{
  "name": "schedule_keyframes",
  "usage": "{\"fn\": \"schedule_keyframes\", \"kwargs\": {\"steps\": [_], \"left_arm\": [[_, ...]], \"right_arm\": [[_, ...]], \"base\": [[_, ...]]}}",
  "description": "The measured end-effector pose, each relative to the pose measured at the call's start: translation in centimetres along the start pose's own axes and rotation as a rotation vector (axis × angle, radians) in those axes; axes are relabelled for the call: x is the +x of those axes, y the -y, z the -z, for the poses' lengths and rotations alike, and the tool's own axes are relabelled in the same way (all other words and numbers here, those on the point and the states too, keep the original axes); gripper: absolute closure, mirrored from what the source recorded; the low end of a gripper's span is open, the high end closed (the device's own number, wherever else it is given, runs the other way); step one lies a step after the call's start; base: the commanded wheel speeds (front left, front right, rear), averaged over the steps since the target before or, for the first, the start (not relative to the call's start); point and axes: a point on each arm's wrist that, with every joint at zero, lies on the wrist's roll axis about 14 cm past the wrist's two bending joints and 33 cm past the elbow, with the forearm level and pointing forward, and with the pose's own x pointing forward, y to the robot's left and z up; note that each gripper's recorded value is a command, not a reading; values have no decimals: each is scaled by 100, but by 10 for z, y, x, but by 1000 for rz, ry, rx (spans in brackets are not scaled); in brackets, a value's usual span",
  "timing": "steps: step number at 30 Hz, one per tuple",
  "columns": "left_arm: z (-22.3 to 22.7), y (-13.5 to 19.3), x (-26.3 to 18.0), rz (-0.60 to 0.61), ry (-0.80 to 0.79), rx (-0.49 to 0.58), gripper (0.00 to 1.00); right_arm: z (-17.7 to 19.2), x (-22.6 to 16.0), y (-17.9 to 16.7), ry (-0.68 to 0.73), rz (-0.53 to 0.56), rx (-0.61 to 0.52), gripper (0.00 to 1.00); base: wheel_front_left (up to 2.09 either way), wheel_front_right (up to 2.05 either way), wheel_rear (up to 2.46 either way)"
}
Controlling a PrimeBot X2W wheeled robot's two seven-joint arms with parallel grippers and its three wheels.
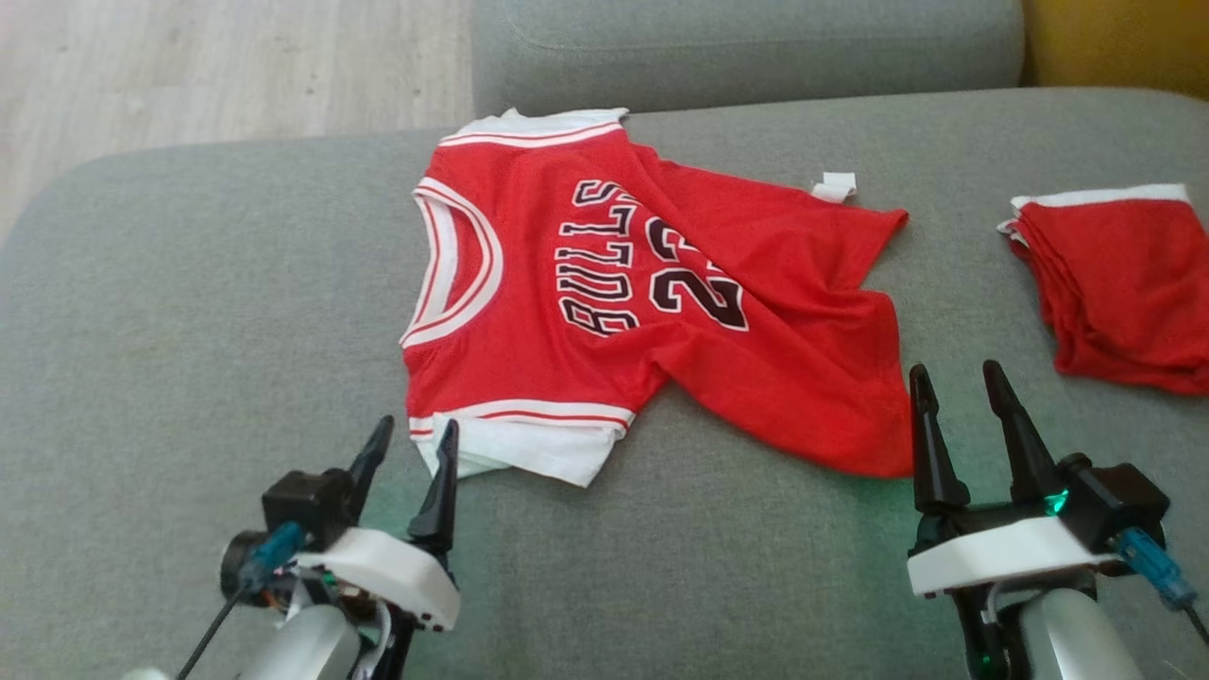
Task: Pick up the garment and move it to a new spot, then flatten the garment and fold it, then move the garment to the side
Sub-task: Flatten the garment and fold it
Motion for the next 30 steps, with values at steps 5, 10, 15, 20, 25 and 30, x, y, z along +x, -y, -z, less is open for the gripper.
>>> {"fn": "schedule_keyframes", "kwargs": {"steps": [5,10,15,20,25,30], "left_arm": [[15,4,9,11,-77,-18,0],[31,2,20,1,-164,-8,0],[38,1,29,-2,-199,4,0],[39,6,35,17,-209,9,100],[36,9,33,31,-206,13,100],[11,10,33,25,-105,5,100]], "right_arm": [[4,-1,4,-13,12,1,0],[5,-1,12,-15,37,2,0],[7,-3,19,-21,60,7,0],[6,-3,23,-18,70,6,0],[4,-4,23,-13,72,5,0],[-1,-4,22,-1,66,5,0]], "base": [[0,0,0],[0,0,0],[0,0,0],[0,0,0],[0,0,0],[0,0,0]]}}
